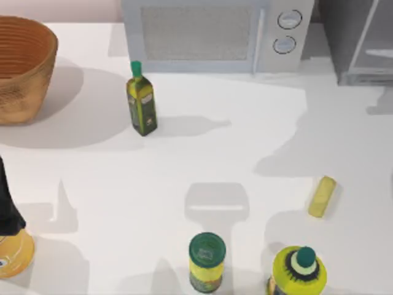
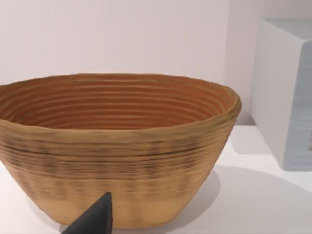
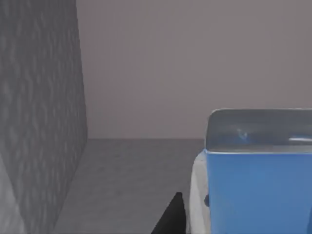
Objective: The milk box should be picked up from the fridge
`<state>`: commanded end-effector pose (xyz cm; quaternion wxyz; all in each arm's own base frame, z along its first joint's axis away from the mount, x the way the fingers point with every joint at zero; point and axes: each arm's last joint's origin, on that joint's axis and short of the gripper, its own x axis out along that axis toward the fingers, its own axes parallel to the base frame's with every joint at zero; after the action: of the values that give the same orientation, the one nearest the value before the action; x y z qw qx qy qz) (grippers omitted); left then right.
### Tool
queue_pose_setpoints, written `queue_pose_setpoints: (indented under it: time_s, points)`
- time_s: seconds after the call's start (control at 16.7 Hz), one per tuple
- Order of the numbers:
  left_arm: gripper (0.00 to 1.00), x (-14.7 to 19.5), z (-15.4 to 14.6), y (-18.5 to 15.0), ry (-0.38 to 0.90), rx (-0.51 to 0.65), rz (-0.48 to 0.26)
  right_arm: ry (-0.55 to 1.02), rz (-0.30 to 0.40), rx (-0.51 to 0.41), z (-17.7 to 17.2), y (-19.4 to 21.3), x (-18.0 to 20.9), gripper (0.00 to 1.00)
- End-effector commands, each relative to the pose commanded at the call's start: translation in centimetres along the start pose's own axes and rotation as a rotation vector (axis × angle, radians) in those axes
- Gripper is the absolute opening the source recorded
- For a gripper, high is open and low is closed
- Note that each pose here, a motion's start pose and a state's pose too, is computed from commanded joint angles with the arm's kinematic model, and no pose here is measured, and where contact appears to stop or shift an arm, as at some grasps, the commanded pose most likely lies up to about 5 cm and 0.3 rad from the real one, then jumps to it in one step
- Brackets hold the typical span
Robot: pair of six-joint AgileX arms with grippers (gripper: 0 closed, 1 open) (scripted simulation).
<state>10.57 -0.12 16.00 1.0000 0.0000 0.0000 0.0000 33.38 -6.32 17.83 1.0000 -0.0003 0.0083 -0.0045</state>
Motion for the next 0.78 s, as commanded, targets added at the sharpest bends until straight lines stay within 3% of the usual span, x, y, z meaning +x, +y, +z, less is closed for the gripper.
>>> queue_pose_setpoints:
  time_s: [0.42, 0.78]
  points:
    - [1.0, 0.0, 0.0, 0.0, 0.0, 0.0, 0.0, -0.055, -0.002, -0.01, 6.2, 3.7, -11.7, 0.0]
    - [1.0, 0.0, 0.0, 0.0, 0.0, 0.0, 0.0, -0.087, 0.002, -0.007, 3.3, 5.5, -20.5, 0.0]
